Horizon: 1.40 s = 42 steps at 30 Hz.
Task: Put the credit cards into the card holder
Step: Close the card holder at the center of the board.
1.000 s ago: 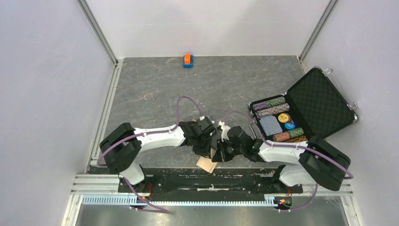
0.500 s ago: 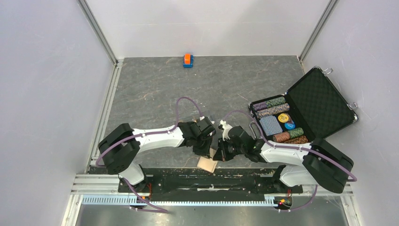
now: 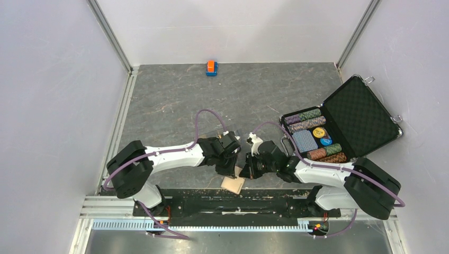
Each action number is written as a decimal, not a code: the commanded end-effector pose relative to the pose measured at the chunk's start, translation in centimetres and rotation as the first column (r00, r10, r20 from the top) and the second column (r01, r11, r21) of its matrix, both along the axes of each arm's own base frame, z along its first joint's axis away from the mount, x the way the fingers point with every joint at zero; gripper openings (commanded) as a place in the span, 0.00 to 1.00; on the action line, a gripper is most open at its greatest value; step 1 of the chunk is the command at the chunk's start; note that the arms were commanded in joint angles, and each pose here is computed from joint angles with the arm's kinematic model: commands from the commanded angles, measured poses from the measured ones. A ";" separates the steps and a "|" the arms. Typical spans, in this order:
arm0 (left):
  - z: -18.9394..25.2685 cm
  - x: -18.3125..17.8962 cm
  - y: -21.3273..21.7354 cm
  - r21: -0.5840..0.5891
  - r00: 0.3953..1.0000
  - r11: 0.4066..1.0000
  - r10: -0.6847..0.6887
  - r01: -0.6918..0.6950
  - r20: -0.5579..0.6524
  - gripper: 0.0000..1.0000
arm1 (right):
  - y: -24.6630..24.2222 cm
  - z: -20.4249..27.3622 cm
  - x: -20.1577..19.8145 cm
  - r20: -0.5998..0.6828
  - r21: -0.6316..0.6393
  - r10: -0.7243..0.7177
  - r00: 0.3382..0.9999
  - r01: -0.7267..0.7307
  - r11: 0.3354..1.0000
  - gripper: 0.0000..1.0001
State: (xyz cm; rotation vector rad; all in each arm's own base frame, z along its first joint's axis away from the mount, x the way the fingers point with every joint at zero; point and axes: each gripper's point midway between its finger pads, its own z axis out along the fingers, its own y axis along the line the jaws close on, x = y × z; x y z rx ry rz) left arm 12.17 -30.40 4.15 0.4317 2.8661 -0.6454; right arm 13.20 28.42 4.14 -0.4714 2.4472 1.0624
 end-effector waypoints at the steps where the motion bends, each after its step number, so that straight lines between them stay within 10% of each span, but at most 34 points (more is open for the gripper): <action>1: 0.1 -0.2 0.0 -0.015 1.000 1.000 -0.007 0.007 0.001 0.02 | 1.4 1.4 0.7 0.044 0.045 0.012 0.999 -0.014 0.999 0.00; 42: 1.7 0.7 -1.5 -0.089 0.998 0.996 -0.009 0.014 0.063 0.02 | 2.1 2.8 0.4 0.098 0.071 0.023 0.995 -0.030 0.997 0.00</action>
